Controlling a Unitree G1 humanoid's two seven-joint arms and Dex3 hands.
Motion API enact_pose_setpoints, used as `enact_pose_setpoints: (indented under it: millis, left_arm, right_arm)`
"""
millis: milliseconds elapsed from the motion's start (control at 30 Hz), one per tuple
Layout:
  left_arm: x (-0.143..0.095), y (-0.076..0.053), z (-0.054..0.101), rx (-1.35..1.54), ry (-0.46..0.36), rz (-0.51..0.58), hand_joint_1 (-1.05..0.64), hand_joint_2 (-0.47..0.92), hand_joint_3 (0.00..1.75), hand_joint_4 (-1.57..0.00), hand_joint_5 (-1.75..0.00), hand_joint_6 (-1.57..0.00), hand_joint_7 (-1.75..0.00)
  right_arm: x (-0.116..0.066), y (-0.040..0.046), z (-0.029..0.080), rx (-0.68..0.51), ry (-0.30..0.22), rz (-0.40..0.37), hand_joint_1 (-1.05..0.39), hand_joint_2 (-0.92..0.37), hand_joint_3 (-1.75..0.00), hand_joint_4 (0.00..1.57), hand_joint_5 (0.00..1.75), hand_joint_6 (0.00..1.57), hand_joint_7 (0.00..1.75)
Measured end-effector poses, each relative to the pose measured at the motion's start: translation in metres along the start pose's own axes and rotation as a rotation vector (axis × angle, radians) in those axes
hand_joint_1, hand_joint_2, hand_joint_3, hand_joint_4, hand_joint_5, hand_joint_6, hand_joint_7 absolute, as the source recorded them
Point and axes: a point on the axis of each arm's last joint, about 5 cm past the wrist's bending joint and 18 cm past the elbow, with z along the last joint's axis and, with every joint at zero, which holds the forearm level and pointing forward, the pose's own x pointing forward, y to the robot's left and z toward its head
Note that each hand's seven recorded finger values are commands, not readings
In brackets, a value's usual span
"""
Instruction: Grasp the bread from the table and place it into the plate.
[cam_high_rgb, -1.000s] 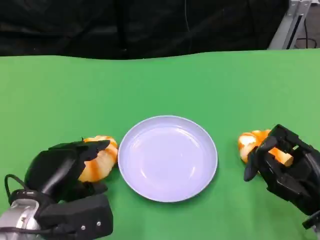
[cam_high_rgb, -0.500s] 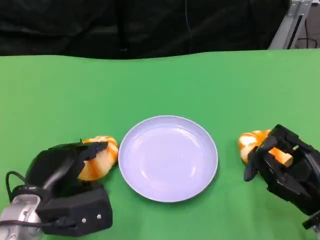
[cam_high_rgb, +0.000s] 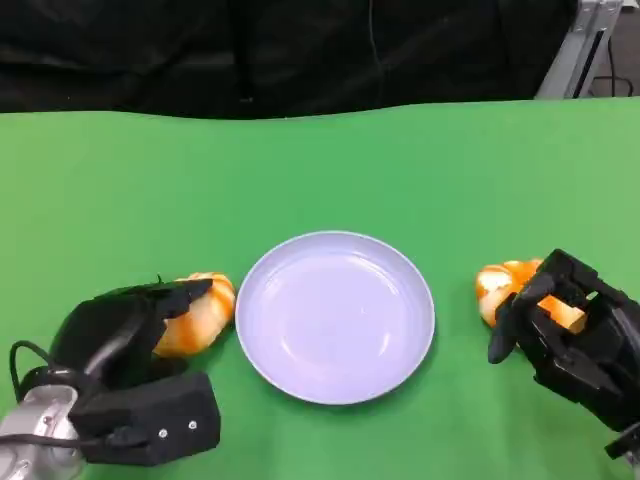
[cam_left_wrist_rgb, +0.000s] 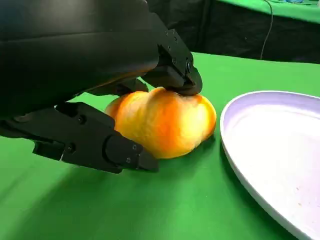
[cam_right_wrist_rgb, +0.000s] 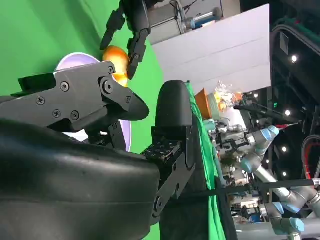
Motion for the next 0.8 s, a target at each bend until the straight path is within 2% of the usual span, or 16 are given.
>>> enact_pose_setpoints:
  millis: [367, 433, 467, 500, 533, 567, 633, 667, 700, 800]
  left_arm:
    - [-0.0001, -0.0004, 0.0003, -0.003, -0.002, -0.003, 0.07, 0.92, 0.16, -0.46, -0.02, -0.50, -0.01]
    - [-0.0001, -0.0005, 0.0003, -0.005, -0.002, -0.003, 0.05, 0.92, 0.25, -0.63, -0.09, -0.65, -0.07]
    - [-0.0001, -0.0005, 0.0001, -0.011, 0.001, -0.001, 0.03, 0.92, 0.28, -0.74, -0.16, -0.74, -0.10]
    - [0.0001, -0.0005, -0.0003, -0.013, 0.003, 0.000, 0.00, 0.92, 0.29, -0.72, -0.44, -0.83, -0.09]
    - [0.0005, -0.0006, -0.0008, -0.014, 0.004, 0.006, -0.01, 0.92, 0.30, -0.60, -0.80, -0.89, -0.07]
    - [0.0009, -0.0006, -0.0011, -0.016, 0.002, 0.013, -0.02, 0.92, 0.30, -0.56, -0.92, -0.92, -0.06]
    - [0.0016, -0.0004, -0.0015, -0.016, 0.000, 0.025, -0.02, 0.92, 0.30, -0.52, -1.03, -0.94, -0.06]
    - [0.0021, -0.0001, -0.0015, -0.016, -0.001, 0.029, -0.09, 0.92, 0.30, -0.56, -1.20, -1.03, -0.15]
    - [0.0027, 0.0000, -0.0015, -0.018, -0.004, 0.036, -0.11, 0.92, 0.30, -0.58, -1.27, -1.06, -0.18]
    - [0.0029, -0.0018, -0.0025, -0.030, -0.012, 0.064, -0.14, 0.92, 0.30, -0.58, -1.34, -1.08, -0.23]
  right_arm:
    - [0.0003, 0.0007, 0.0009, -0.003, -0.005, -0.003, 0.00, -0.88, -0.73, 0.60, 1.75, 0.58, 1.35]
    - [0.0004, 0.0007, 0.0009, -0.002, -0.005, -0.003, -0.01, -0.87, -0.73, 0.59, 1.75, 0.58, 1.35]
    - [0.0003, 0.0007, 0.0009, -0.002, -0.005, -0.003, -0.01, -0.88, -0.73, 0.59, 1.75, 0.57, 1.35]
    - [0.0003, 0.0007, 0.0009, -0.002, -0.005, -0.003, -0.01, -0.88, -0.73, 0.58, 1.75, 0.57, 1.35]
    - [0.0003, 0.0007, 0.0008, 0.000, -0.004, -0.003, -0.01, -0.88, -0.73, 0.58, 1.75, 0.57, 1.35]
    - [0.0003, 0.0007, 0.0007, 0.001, -0.003, -0.003, -0.01, -0.88, -0.73, 0.58, 1.75, 0.57, 1.35]
    - [0.0003, 0.0007, 0.0006, 0.002, -0.003, -0.003, 0.00, -0.88, -0.73, 0.58, 1.75, 0.57, 1.35]
    - [0.0003, 0.0007, 0.0006, 0.003, -0.003, -0.004, 0.00, -0.88, -0.73, 0.57, 1.75, 0.57, 1.34]
    - [0.0003, 0.0006, 0.0006, 0.003, -0.003, -0.004, 0.01, -0.88, -0.73, 0.57, 1.75, 0.57, 1.34]
    - [0.0003, 0.0006, 0.0006, 0.003, -0.003, -0.004, 0.01, -0.88, -0.73, 0.57, 1.75, 0.57, 1.34]
